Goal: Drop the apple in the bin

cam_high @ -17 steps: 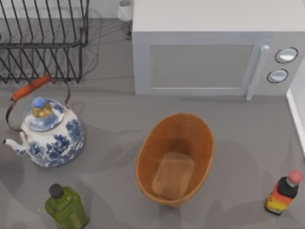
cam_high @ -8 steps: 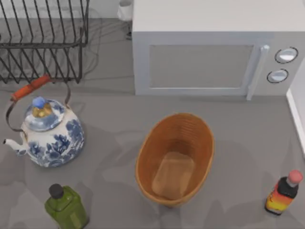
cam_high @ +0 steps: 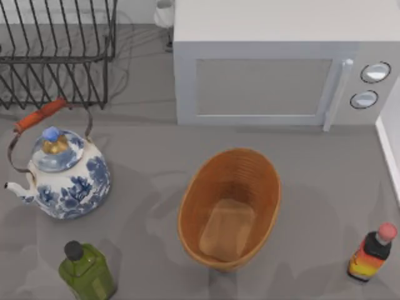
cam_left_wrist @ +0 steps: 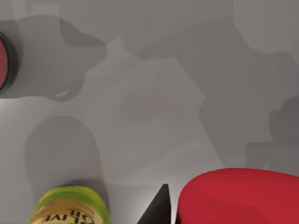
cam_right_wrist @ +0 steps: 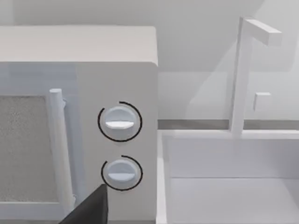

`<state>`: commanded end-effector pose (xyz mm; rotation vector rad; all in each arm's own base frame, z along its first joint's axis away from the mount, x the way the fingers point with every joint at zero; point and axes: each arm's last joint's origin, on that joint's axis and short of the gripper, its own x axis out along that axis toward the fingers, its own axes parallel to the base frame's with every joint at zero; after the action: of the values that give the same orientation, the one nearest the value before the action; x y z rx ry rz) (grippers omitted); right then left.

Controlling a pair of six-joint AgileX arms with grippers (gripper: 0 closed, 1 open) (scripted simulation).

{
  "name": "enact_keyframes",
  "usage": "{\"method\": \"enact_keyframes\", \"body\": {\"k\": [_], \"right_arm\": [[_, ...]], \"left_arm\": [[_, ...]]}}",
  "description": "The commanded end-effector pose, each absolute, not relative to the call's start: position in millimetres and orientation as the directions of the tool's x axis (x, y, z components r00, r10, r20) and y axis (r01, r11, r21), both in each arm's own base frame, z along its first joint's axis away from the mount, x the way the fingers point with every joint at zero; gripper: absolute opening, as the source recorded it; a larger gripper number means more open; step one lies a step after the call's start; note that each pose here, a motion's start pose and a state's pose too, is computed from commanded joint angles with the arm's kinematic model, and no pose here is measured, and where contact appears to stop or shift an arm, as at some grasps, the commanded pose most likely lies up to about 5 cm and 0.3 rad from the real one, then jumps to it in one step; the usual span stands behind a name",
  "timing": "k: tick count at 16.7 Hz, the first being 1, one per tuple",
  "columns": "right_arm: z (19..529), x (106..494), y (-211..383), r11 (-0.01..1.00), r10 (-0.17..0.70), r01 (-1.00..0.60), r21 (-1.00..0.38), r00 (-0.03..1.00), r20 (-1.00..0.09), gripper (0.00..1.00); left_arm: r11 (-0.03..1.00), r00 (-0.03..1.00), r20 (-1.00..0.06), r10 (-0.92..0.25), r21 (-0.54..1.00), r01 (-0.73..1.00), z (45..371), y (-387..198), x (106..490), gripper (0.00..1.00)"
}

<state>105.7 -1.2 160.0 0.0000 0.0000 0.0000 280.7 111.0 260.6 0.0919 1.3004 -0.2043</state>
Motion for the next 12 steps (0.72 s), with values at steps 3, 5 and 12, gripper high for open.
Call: {"method": "enact_keyframes", "body": {"k": [3, 5, 12], "right_arm": [[160.0, 105.7, -1.2, 1.000, 0.000, 0.000, 0.000, 1.000, 0.000, 1.00], [160.0, 105.7, -1.2, 1.000, 0.000, 0.000, 0.000, 1.000, 0.000, 1.00], [160.0, 105.7, -1.2, 1.000, 0.000, 0.000, 0.000, 1.000, 0.000, 1.00]], "left_arm": [[0.977, 0.246, -0.964, -0.103, -0.052, 0.206, 258.8, 110.1, 281.3, 0.00], [0.978, 0.209, -0.973, -0.101, -0.059, 0.201, 256.7, 109.0, 284.7, 0.00], [0.950, 0.008, -0.998, -0.060, -0.054, 0.308, 283.8, 70.4, 322.0, 0.00]]}}
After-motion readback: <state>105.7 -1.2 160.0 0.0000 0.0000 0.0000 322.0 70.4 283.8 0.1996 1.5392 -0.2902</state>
